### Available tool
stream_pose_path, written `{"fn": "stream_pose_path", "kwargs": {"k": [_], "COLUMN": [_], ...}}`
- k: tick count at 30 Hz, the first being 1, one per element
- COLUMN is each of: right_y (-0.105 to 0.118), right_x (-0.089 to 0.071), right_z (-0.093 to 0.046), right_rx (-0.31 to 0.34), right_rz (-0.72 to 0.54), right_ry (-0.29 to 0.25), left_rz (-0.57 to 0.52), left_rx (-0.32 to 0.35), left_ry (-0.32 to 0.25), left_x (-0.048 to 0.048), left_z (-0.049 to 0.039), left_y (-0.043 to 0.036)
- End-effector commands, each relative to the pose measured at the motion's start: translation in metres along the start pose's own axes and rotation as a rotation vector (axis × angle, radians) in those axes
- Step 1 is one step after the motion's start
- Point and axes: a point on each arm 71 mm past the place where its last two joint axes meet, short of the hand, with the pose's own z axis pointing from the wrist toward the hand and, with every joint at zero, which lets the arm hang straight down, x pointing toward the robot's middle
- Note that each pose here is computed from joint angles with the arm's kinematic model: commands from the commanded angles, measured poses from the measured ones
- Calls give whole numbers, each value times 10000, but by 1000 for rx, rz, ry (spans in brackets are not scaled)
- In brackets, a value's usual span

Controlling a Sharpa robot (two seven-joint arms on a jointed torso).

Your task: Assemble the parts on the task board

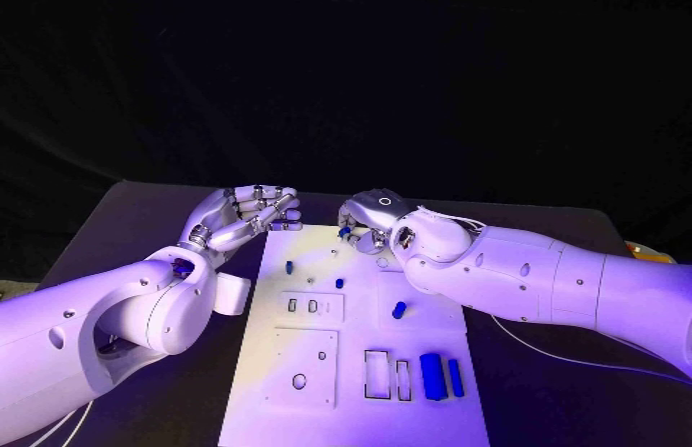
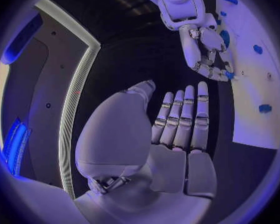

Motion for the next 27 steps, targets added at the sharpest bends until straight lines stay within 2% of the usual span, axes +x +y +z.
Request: {"fn": "stream_pose_path", "kwargs": {"k": [1, 17, 27], "right_y": [49, 76, 65], "right_x": [60, 57, 87], "right_z": [-18, -21, 14], "right_rx": [-20, -28, -11], "right_rz": [2, 12, 2], "right_ry": [31, 24, 53], "left_rz": [-9, -14, -15], "left_rx": [6, -8, -9], "left_ry": [15, 12, 12], "left_x": [16, 10, 11], "left_z": [5, 5, 6], "left_y": [-14, -3, -2]}}
